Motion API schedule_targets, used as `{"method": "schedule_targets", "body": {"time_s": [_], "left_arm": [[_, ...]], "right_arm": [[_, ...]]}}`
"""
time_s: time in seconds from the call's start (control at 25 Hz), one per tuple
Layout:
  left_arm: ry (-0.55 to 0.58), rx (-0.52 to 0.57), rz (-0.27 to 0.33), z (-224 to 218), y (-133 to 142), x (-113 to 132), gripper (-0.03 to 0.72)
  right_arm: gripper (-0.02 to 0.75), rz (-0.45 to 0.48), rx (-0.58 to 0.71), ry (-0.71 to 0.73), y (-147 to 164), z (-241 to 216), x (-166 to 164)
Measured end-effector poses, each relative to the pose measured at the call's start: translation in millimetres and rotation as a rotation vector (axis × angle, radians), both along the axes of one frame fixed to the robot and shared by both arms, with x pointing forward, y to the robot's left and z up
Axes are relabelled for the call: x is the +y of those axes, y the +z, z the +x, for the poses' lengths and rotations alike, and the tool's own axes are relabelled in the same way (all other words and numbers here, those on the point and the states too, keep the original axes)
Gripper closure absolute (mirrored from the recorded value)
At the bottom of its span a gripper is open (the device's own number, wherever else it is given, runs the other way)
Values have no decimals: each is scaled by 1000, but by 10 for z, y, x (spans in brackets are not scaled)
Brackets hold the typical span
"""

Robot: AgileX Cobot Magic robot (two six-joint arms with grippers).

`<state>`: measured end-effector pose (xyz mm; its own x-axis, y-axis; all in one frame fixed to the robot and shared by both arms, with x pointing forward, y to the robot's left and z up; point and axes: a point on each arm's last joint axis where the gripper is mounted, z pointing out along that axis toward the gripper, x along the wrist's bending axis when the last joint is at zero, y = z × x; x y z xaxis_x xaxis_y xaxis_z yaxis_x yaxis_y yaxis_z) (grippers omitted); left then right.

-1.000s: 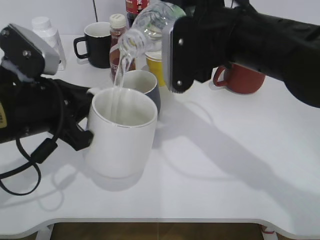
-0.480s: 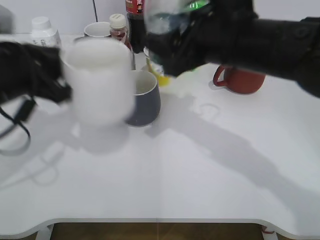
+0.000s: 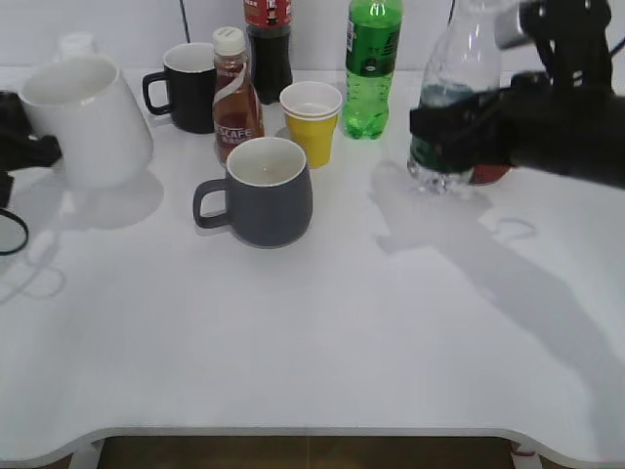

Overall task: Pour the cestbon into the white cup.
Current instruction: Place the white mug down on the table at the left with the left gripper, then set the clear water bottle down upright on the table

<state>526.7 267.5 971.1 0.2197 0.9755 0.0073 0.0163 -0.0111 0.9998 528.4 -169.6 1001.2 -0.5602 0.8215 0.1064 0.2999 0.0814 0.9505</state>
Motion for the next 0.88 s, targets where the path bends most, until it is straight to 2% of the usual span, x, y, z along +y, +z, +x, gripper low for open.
{"method": "schedule_targets", "body": {"time_s": [0.16,0.32,0.6,0.88], "left_arm": [[4,39,-7,224,-346,21,657],[-37,73,34,389,-571,-22,657],[-83,104,59,411,-726,-63,657],[-113,111,74,403,-744,-85,657]], "right_arm": [[269,-23,59,4,-177,-113,-42],[269,-33,86,5,-253,-168,-60],[269,-31,87,6,-256,-172,-60],[269,-27,83,8,-251,-172,-58]]}}
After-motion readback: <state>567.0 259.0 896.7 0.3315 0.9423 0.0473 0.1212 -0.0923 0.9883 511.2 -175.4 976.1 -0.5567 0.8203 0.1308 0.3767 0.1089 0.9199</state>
